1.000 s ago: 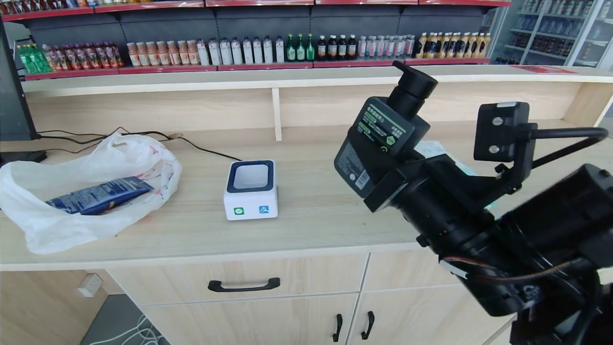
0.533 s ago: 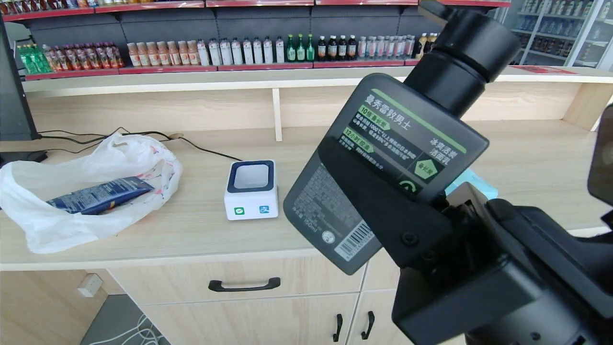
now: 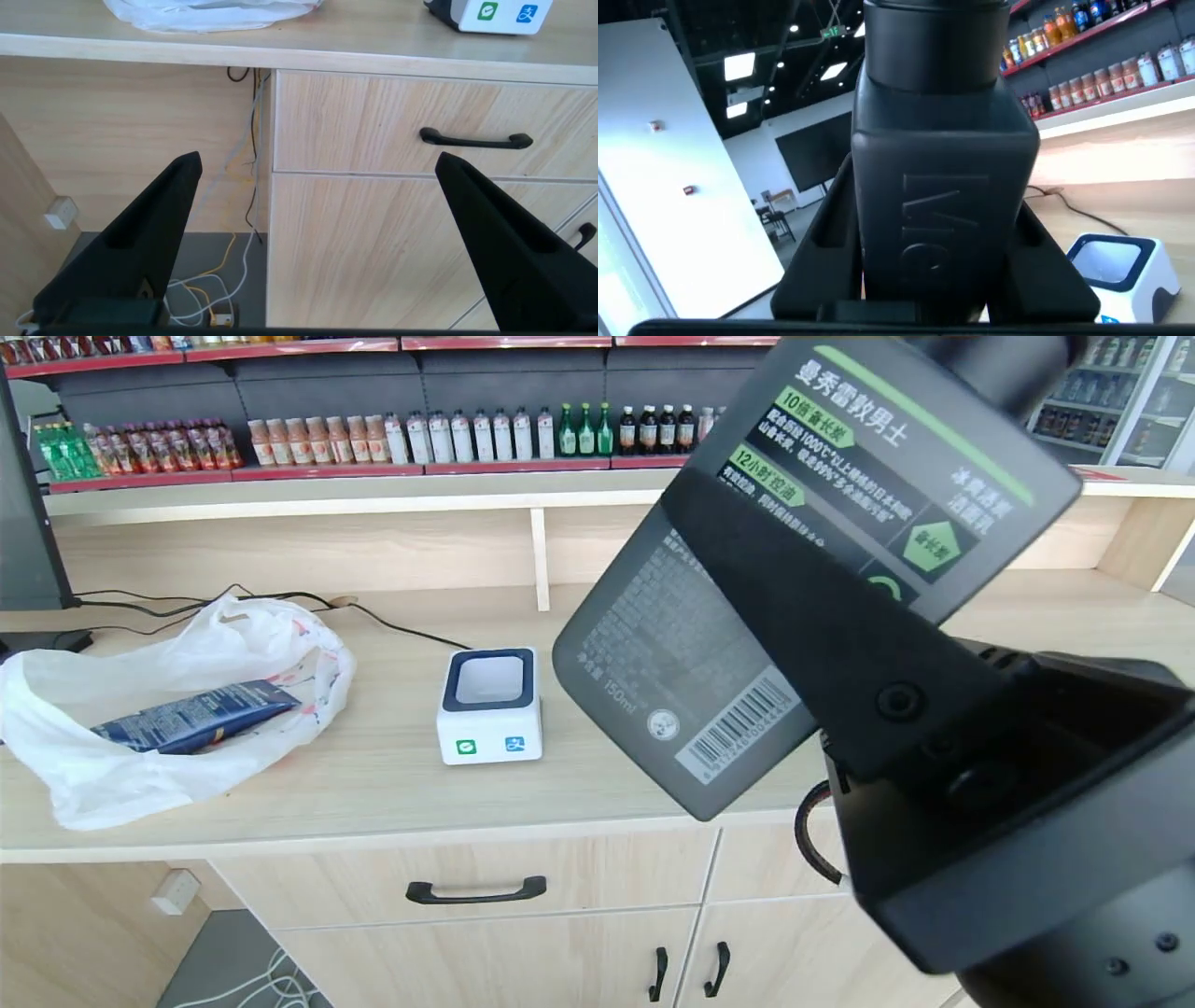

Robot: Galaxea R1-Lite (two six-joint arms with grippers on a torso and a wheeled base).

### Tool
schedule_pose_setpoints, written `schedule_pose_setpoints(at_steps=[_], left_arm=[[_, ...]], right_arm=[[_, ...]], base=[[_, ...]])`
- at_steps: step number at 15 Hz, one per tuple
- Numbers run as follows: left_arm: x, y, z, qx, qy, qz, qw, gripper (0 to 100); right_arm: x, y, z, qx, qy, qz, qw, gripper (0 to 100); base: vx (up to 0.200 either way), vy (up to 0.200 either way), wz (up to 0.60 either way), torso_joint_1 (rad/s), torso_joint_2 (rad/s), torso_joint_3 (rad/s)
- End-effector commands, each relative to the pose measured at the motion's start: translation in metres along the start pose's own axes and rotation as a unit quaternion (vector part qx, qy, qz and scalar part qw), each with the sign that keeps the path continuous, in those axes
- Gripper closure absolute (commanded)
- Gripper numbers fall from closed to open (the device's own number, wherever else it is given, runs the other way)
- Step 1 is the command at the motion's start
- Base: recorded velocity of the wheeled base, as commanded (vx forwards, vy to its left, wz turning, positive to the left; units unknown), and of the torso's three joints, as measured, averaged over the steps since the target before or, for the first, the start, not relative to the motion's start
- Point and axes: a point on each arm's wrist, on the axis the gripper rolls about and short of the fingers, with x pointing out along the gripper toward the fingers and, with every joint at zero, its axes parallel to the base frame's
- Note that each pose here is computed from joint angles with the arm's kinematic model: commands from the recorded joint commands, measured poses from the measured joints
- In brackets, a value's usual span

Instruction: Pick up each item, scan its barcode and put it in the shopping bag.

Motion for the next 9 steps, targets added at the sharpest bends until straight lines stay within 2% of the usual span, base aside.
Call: schedule_pose_setpoints(at_steps=[1,5,7,9], left_arm=[[0.000,0.000,0.000,0.000,-0.001,0.000,1.0000,0],[0.000,0.000,0.000,0.000,-0.001,0.000,1.0000,0],[0.000,0.000,0.000,0.000,-0.001,0.000,1.0000,0],[0.000,0.000,0.000,0.000,-0.001,0.000,1.0000,0]], right_arm=[[-0.001,0.000,0.002,0.000,-0.002,0.000,1.000,100],[-0.007,-0.002,0.000,-0.005,0.008,-0.002,1.000,100],[-0.031,-0.012,-0.008,-0.041,0.053,-0.015,0.998,100],[-0.049,-0.035,-0.014,-0.092,0.086,-0.052,0.991,100]], base=[[0.000,0.000,0.00,0.000,0.00,0.000],[0.000,0.000,0.00,0.000,0.00,0.000],[0.000,0.000,0.00,0.000,0.00,0.000],[0.000,0.000,0.00,0.000,0.00,0.000]])
